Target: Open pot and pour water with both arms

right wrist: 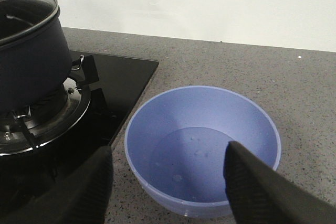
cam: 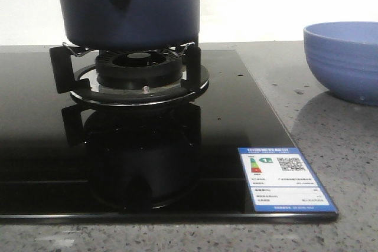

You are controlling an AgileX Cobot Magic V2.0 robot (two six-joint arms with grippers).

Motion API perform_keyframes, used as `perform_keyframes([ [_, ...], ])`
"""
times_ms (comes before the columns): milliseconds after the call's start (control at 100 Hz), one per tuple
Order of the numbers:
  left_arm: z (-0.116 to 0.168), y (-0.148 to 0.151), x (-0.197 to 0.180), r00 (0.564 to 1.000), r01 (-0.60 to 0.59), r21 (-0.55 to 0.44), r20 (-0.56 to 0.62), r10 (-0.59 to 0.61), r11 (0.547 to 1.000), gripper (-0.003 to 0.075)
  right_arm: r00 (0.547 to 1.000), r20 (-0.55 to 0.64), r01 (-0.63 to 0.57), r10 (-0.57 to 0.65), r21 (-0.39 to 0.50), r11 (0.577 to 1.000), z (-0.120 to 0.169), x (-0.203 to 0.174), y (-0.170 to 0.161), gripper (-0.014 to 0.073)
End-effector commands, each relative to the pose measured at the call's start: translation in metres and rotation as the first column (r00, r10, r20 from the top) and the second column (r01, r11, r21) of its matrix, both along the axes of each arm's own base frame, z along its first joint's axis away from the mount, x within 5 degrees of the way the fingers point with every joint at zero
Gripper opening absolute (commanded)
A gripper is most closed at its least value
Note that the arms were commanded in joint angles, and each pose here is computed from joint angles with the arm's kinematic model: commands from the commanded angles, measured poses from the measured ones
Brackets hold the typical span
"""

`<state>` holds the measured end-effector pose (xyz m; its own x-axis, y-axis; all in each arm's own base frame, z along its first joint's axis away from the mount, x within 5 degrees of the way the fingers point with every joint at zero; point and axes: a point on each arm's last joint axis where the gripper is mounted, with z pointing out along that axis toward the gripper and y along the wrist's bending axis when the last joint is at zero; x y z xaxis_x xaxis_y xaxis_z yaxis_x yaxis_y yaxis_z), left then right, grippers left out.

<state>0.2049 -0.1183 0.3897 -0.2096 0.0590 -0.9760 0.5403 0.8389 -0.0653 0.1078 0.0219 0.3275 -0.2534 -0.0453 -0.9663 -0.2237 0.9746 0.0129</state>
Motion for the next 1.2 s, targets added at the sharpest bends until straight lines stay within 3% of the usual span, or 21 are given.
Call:
perform_keyframes([
  [0,0.02,-0.003,0.004,0.997,-0.008,-0.043,0.081,0.011,0.999,0.0441,0.995,0.099,0.021,-0.022,0.007,1.0,0.018,0.003,-0.002,0.0418],
  [1190,-0.004,-0.047,0.056,1.0,0.011,-0.014,0.024,-0.01,1.0,0.0477,0.995,0.096,0.019,-0.021,0.018,1.0,0.017,0.002,-0.001,0.0418],
])
